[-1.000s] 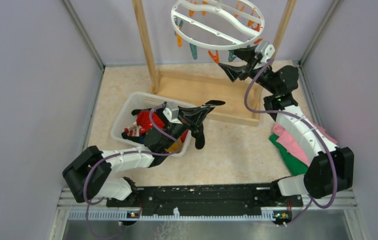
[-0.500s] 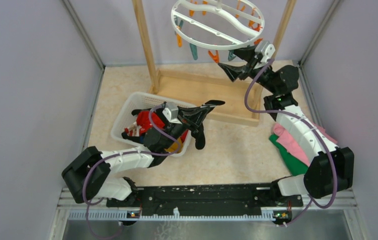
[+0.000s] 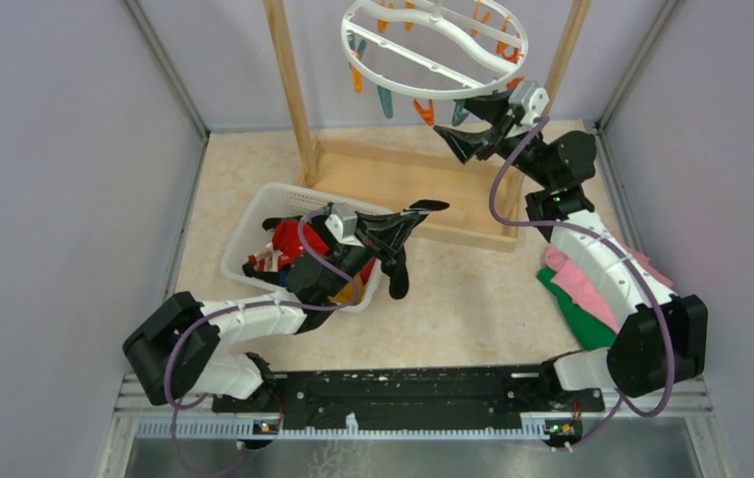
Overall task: Clip the socks to the hanger
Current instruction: Open the clamp at the hanger.
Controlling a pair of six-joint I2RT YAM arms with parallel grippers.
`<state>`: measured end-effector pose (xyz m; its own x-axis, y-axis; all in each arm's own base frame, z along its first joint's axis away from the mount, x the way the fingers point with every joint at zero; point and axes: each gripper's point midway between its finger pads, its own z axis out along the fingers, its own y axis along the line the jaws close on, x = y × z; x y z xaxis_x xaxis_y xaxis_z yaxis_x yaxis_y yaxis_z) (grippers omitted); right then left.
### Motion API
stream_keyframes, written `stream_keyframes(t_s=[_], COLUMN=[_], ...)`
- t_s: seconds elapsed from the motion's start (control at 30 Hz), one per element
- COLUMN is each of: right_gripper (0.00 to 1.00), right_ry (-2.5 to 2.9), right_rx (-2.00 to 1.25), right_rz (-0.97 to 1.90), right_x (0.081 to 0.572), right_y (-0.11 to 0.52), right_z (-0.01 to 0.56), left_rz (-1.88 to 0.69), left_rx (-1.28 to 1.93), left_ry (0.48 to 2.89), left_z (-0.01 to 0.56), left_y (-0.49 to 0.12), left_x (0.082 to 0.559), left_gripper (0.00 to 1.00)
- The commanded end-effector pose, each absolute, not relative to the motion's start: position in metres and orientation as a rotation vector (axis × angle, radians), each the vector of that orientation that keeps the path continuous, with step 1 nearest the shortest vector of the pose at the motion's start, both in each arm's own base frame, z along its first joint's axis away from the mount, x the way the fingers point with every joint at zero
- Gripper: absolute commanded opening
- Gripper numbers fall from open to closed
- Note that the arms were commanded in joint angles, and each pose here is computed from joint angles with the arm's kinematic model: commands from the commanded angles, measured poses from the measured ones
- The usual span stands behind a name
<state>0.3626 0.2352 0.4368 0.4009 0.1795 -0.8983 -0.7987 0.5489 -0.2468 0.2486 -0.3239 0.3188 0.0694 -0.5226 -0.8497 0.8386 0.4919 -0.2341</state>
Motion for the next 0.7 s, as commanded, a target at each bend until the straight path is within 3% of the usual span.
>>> stream_keyframes(t_s=[0.0,0.27,0.67], right_gripper=[0.63,0.61,0.45], right_ry=[0.841,0.850,0.859], right_rx=[-0.743,-0.726,-0.717], right_rz=[0.682,0.678,0.673], right_x=[0.3388,0.3385,0.3385], right_y=[0.2303,0.2278,0.2262], right_z=[0.4812,0.4799,0.4774], left_rz=[-1.092,-1.097,-1.097], left_rx=[0.341,0.343,0.344], left_ry=[0.988,0.987,0.988], left_z=[0.3524,0.3542,0.3540], left_y=[-0.3201,-0.3209,-0.3215], left_x=[0.2393,0.2373,0.2360], left_gripper=[0.00,0.00,0.00])
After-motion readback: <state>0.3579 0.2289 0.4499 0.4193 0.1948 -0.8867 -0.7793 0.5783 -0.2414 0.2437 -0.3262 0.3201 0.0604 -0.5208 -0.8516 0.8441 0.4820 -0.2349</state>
